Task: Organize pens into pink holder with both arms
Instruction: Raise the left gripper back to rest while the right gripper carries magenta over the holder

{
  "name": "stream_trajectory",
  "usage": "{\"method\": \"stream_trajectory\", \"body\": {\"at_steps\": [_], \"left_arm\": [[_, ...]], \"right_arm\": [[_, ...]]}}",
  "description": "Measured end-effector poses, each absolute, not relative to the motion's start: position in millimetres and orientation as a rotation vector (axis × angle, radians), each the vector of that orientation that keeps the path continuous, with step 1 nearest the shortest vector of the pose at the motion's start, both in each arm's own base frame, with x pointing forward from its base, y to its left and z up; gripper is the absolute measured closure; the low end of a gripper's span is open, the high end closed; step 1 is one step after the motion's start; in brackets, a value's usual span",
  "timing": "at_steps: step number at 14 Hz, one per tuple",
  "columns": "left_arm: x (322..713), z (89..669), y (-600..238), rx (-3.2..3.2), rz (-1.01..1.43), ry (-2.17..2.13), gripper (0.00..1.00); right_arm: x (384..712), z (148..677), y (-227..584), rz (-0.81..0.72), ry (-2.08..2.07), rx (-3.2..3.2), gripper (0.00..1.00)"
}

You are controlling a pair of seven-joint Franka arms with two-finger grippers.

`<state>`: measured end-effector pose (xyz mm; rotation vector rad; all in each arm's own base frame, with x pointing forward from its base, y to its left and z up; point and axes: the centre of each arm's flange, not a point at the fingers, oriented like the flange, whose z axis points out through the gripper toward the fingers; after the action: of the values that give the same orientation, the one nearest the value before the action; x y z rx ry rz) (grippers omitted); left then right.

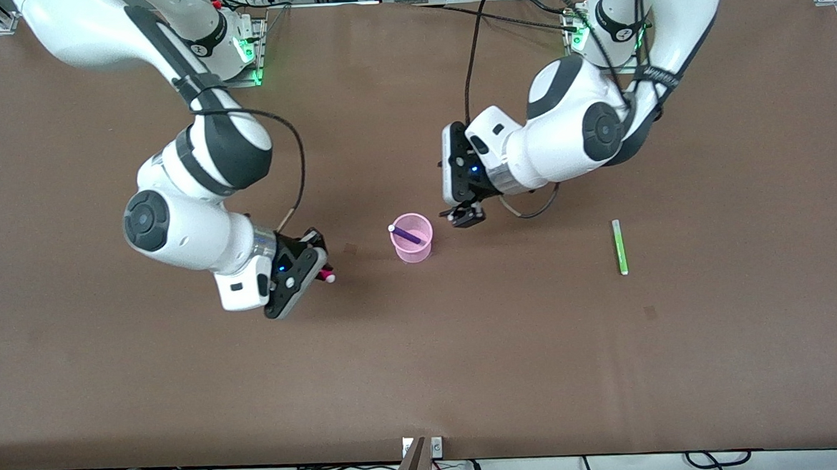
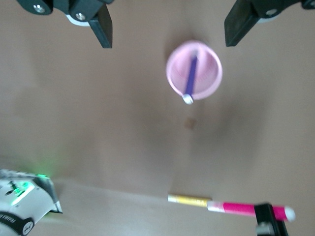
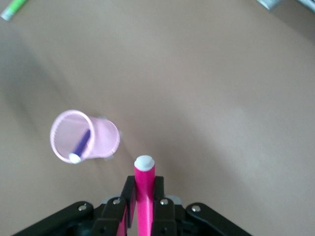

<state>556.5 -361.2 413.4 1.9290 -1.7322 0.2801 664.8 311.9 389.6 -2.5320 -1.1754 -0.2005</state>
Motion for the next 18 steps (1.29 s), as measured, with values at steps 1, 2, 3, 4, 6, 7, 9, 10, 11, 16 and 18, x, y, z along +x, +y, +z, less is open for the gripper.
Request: {"method": "stream_trajectory", "body": {"at_steps": [1,2,3,4,6,7,9,10,11,16,18], "left_arm": [[557.2,421.0,-346.8,1.998,0.215,-1.715,0.00],[558.9,429.6,-332.2,2.086,0.141,-1.700,0.00],[560.8,441.5,-318.9,2.180,0.056,-1.683,0.00],[562.7,459.6,-308.0,2.280,-0.021,-1.661,0.00],[562.8,500.3,-291.9,2.461,-0.090,-1.578,0.00],[564.0,517.7,-278.2,2.551,-0.086,-1.520,0.00],[570.3,544.9,-236.5,2.694,-0.052,-1.413,0.00],[573.8,556.4,-213.0,2.754,-0.033,-1.355,0.00],[576.0,566.7,-190.0,2.817,-0.015,-1.273,0.00],[553.1,601.4,-111.9,3.093,0.018,-0.558,0.00],[542.6,611.2,-94.0,3.138,0.035,-0.237,0.00]], "right_arm": [[658.6,392.9,330.0,-0.233,-1.207,-2.511,0.82],[651.7,396.5,349.8,-0.276,-1.251,-2.483,0.82],[644.5,400.5,369.6,-0.329,-1.307,-2.448,0.82],[637.1,404.4,388.1,-0.382,-1.372,-2.406,0.82],[621.3,408.9,418.7,-0.441,-1.478,-2.335,0.82],[613.5,409.7,431.1,-0.455,-1.531,-2.308,0.82],[601.5,410.0,448.8,-0.481,-1.665,-2.255,0.82],[597.1,409.1,454.7,-0.485,-1.712,-2.230,0.82],[594.0,407.9,459.0,-0.488,-1.746,-2.209,0.82],[584.0,390.5,484.3,-0.579,-1.773,-2.153,0.82],[578.7,377.5,495.2,-0.589,-1.773,-2.137,0.82]]}}
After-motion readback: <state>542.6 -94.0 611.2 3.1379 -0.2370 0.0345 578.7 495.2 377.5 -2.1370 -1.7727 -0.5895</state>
